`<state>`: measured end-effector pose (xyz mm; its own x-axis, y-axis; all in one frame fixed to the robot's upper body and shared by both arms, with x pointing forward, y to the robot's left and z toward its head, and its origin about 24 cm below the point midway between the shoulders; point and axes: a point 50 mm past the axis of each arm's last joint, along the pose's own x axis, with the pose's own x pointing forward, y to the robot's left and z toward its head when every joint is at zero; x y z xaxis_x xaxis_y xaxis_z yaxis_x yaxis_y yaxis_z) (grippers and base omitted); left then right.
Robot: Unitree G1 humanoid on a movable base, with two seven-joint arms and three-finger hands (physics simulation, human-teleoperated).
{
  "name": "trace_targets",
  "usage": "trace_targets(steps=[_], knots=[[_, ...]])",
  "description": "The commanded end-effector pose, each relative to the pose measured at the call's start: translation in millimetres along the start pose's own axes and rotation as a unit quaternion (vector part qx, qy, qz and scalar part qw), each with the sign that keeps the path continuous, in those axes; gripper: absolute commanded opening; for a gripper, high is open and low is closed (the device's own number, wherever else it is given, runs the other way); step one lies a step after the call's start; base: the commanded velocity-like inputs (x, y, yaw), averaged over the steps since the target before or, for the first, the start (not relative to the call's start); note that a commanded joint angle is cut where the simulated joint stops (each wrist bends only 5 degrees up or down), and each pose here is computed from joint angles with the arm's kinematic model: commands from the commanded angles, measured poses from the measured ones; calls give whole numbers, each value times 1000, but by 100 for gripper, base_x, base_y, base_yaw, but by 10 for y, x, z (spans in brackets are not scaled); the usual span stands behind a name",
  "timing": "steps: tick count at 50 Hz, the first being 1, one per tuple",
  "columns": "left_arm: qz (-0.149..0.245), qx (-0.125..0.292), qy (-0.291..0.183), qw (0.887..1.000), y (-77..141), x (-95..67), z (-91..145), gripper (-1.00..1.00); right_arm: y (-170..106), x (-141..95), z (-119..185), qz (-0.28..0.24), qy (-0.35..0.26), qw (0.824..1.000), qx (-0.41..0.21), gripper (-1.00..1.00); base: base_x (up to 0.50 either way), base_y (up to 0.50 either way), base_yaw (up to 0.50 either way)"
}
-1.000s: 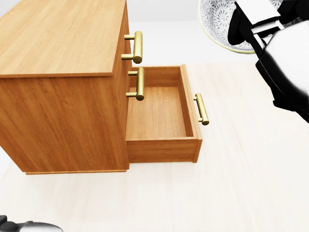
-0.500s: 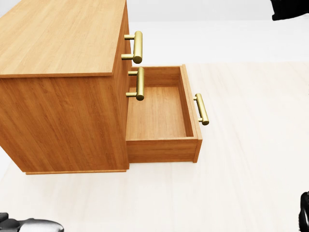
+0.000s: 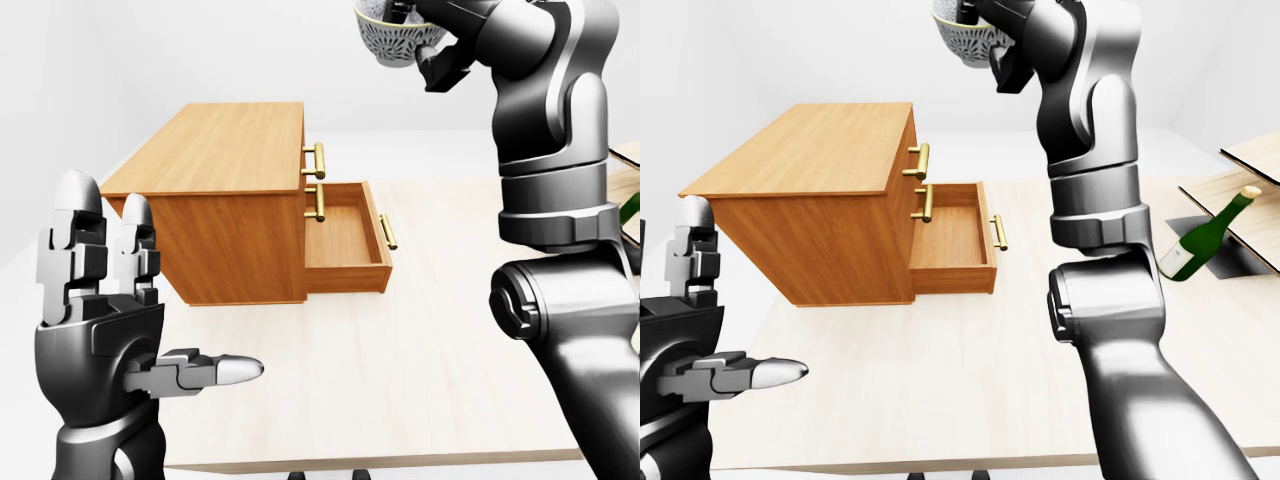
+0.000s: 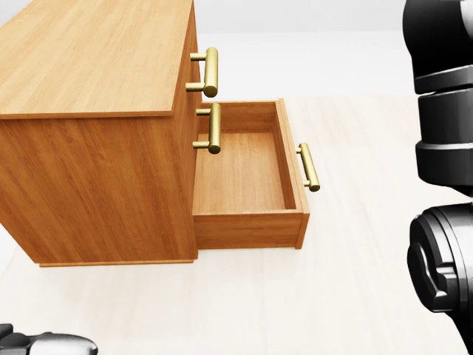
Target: Put the bowl on top of the cabinet.
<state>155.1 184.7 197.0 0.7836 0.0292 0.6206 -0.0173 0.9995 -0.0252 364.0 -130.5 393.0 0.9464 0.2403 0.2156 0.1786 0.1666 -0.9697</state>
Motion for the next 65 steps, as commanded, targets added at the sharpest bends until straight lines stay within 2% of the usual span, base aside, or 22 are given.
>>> trace_targets(steps=[1, 6, 18, 26, 30, 39, 48, 65], knots=[[0, -1, 3, 1000, -6, 0, -12, 100, -2, 234, 249, 55, -4, 998, 6, -100, 0, 0, 0], [0, 0, 3, 1000, -5, 1, -12, 100, 16, 293, 360, 75, -20, 997, 24, -100, 0, 0, 0], [0, -1, 7, 1000, -5, 0, -33, 100, 150, 333, 714, 97, -70, 993, 26, -100, 0, 0, 0], [1, -2, 3, 1000, 6, 9, -23, 100, 188, 343, 918, 105, -84, 991, 0, -100, 0, 0, 0], [1, -2, -1, 1000, 6, 13, -7, 100, 182, 300, 1042, 88, -99, 991, -17, -100, 0, 0, 0], [-1, -1, 5, 1000, -11, 4, -24, 100, 29, 196, 1138, 49, -140, 989, 14, -100, 0, 0, 0], [-1, -2, 6, 1000, -13, 1, -28, 100, -64, 99, 1183, 18, -164, 986, 19, -100, 0, 0, 0], [-1, -1, 5, 1000, -8, 0, -21, 100, -69, 36, 1155, 2, -177, 984, 30, -100, 0, 0, 0]])
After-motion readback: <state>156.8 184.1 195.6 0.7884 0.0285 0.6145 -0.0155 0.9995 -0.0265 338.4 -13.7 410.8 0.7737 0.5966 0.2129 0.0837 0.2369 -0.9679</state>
